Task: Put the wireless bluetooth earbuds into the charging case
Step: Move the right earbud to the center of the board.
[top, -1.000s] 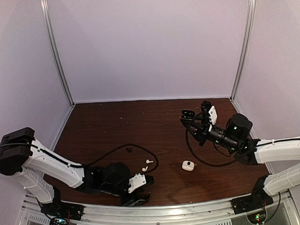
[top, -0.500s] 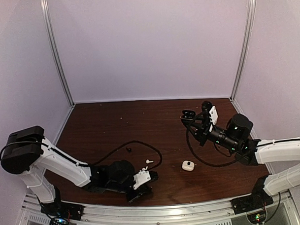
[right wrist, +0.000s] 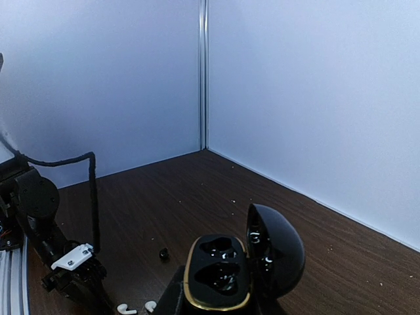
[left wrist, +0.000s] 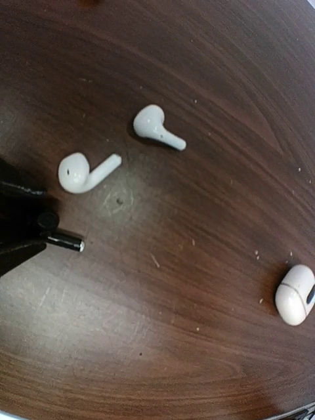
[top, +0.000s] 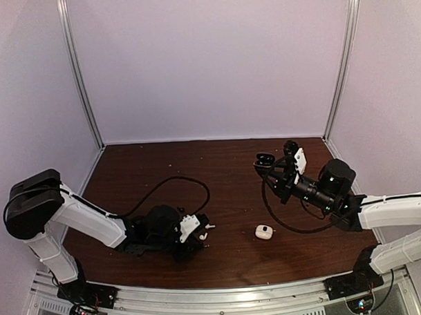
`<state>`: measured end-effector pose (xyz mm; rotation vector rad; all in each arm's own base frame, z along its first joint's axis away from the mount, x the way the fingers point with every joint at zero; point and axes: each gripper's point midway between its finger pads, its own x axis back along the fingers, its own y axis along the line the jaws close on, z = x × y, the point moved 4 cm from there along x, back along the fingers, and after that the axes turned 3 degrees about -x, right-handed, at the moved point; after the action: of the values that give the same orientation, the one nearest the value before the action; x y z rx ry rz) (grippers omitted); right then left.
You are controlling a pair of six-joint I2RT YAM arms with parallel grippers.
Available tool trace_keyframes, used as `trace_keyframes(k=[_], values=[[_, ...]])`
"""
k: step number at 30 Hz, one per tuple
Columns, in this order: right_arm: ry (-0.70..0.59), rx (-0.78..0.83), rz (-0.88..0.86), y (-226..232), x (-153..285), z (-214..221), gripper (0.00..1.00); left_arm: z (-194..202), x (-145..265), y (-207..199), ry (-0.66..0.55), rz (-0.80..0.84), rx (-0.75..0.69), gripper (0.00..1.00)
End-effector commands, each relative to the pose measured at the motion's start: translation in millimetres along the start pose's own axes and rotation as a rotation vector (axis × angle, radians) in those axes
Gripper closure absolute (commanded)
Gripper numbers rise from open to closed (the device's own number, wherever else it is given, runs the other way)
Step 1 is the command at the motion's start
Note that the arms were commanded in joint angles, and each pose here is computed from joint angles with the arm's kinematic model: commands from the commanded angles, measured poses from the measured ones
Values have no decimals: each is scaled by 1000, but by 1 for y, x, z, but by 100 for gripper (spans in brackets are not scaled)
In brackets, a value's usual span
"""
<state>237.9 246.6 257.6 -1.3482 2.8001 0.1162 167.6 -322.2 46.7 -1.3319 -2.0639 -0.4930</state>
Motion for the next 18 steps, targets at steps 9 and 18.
trace_keyframes(k=[9, 18], values=[[-21, -3, -10, 1, 4, -4, 100, -9, 14, -4, -145, 103, 32, 66], [-22, -1, -3, 1, 6, -6, 100, -22, 9, -2, -144, 110, 254, 66]])
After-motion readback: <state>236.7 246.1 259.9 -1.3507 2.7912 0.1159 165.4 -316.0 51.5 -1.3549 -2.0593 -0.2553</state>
